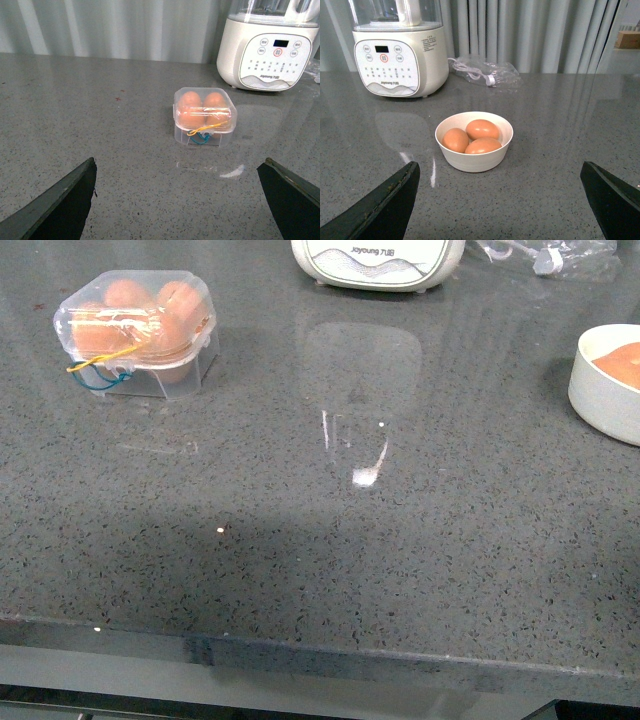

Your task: Put egg into box

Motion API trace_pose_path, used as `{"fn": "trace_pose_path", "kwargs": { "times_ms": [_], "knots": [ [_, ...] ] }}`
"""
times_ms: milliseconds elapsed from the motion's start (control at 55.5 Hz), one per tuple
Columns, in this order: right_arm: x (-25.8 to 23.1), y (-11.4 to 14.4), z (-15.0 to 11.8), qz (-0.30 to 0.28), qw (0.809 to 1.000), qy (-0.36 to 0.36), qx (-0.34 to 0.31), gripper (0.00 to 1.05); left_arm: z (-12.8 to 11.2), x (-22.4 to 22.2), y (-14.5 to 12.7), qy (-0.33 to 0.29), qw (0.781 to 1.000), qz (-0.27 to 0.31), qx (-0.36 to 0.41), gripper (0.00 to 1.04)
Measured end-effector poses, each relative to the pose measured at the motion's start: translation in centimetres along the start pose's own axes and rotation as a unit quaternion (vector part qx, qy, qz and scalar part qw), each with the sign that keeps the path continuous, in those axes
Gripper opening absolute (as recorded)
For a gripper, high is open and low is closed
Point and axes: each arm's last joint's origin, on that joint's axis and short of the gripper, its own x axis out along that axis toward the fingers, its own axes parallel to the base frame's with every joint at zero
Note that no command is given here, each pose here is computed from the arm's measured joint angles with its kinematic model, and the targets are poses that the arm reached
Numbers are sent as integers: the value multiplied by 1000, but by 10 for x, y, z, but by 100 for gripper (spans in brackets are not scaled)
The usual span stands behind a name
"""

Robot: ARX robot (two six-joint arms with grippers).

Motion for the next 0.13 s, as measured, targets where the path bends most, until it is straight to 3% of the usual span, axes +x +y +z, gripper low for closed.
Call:
{"fn": "trace_pose_path", "kwargs": {
  "times_ms": [126],
  "knots": [
    [0,0,0,0,1000,0,0,97,0,0,0,0,1000,0,0,98]
  ]
}}
